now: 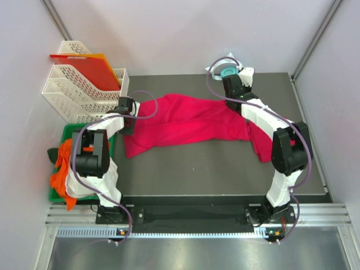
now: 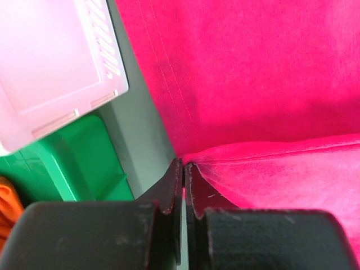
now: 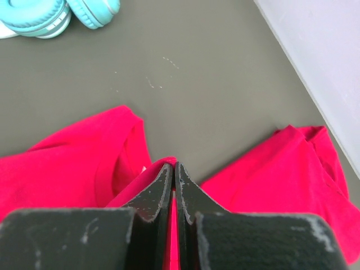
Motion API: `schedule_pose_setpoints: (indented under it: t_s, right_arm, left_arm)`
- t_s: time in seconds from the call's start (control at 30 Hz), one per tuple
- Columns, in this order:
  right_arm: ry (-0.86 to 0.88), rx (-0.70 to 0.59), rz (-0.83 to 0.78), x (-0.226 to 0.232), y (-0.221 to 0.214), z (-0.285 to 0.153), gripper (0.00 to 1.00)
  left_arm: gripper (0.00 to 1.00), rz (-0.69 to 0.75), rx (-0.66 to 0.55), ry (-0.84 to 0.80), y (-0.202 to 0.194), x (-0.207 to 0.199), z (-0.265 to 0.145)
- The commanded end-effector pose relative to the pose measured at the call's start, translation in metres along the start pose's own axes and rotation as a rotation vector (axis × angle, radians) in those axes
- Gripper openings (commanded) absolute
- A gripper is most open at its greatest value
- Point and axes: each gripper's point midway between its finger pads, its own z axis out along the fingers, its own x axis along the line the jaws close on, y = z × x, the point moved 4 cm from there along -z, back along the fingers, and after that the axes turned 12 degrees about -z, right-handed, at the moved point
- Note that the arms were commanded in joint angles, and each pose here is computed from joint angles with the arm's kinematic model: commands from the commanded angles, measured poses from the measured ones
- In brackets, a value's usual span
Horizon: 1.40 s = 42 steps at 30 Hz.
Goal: Fold and stack the t-shirts
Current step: Fold the flattened tshirt in 1/3 of the way
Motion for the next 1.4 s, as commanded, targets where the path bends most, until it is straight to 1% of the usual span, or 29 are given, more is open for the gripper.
schedule_pose_setpoints:
  t_s: [0.0,0.03,0.07,0.1,0.13,0.17,0.2,0.27,0.3,0.33,0.37,0.4,0.43,0.5,0.57,0.63,0.67,0.7,0.8,0.83,0.9,0.97,1.1,1.2,1.37]
  right_arm:
    - [-0.011,-0.036,0.035,0.003,0.023,0.012,0.0]
    - [-0.007,-0.035,0.033,0.004,0.023,0.013,0.0]
    - [0.0,-0.036,0.034,0.005,0.024,0.013,0.0]
    - [0.002,-0.039,0.04,0.006,0.027,0.013,0.0]
    - [0.008,-0.042,0.045,0.006,0.031,0.012,0.05]
    - [0.021,-0.029,0.043,0.007,0.031,0.011,0.14]
    - [0.018,-0.043,0.059,0.005,0.04,0.006,0.26]
    - [0.034,-0.058,0.069,0.001,0.049,-0.002,0.42]
    - [0.046,-0.071,0.085,-0.003,0.057,-0.009,0.51]
    - [0.045,-0.075,0.086,-0.005,0.059,-0.015,0.53]
    - [0.049,-0.073,0.081,-0.007,0.059,-0.02,0.58]
    - [0.056,-0.08,0.088,-0.011,0.061,-0.027,0.64]
    - [0.069,-0.078,0.086,-0.011,0.059,-0.033,0.65]
    - [0.088,-0.06,0.095,-0.014,0.049,-0.045,0.65]
    - [0.147,-0.031,0.112,-0.005,0.034,-0.055,0.63]
    - [0.203,0.008,0.095,0.006,0.005,-0.066,0.59]
    - [0.224,0.018,0.11,0.012,-0.003,-0.069,0.57]
    - [0.231,0.05,0.088,0.018,-0.023,-0.069,0.54]
    - [0.286,0.131,0.076,0.042,-0.056,-0.075,0.49]
    - [0.303,0.149,0.066,0.049,-0.063,-0.079,0.49]
    - [0.312,0.176,0.054,0.06,-0.076,-0.079,0.47]
    - [0.321,0.186,0.05,0.068,-0.081,-0.082,0.47]
    - [0.326,0.219,0.038,0.078,-0.089,-0.078,0.47]
    - [0.318,0.245,0.027,0.085,-0.097,-0.071,0.47]
    - [0.288,0.321,0.004,0.094,-0.122,-0.059,0.47]
  left_arm:
    - [0.0,-0.017,-0.06,0.014,0.023,0.003,0.0]
    - [0.0,-0.019,-0.063,0.015,0.024,0.004,-0.001]
    - [0.02,-0.02,-0.066,0.007,0.025,0.003,-0.003]
    - [0.1,-0.019,-0.074,0.006,0.027,0.003,-0.005]
    - [0.15,-0.02,-0.083,-0.001,0.029,0.003,-0.008]
    - [0.24,-0.024,-0.108,-0.023,0.034,0.002,-0.018]
    - [0.42,-0.024,-0.12,-0.036,0.037,0.002,-0.024]
    - [0.55,-0.032,-0.18,-0.066,0.048,0.002,-0.046]
    - [0.64,-0.036,-0.195,-0.076,0.053,0.003,-0.056]
    - [0.65,-0.044,-0.233,-0.084,0.059,0.005,-0.07]
    - [0.68,-0.049,-0.24,-0.095,0.06,0.004,-0.077]
    - [0.7,-0.051,-0.252,-0.114,0.061,0.003,-0.084]
    - [0.72,-0.051,-0.264,-0.121,0.061,0.004,-0.095]
    - [0.73,-0.062,-0.259,-0.166,0.057,-0.001,-0.104]
    - [0.68,-0.044,-0.248,-0.238,0.048,-0.008,-0.116]
    - [0.64,-0.025,-0.219,-0.34,0.034,-0.023,-0.118]
    - [0.62,-0.019,-0.196,-0.359,0.027,-0.027,-0.116]
    - [0.62,-0.004,-0.173,-0.368,0.02,-0.034,-0.111]
    - [0.6,0.0,-0.094,-0.364,0.011,-0.041,-0.098]
    - [0.59,-0.001,-0.052,-0.363,0.006,-0.043,-0.087]
    - [0.59,-0.022,0.003,-0.361,0.004,-0.046,-0.082]
    - [0.58,-0.033,0.058,-0.359,-0.001,-0.049,-0.07]
    - [0.57,-0.035,0.119,-0.368,-0.008,-0.053,-0.065]
    - [0.57,-0.008,0.152,-0.361,-0.014,-0.053,-0.061]
    - [0.55,0.028,0.254,-0.317,-0.028,-0.049,-0.048]
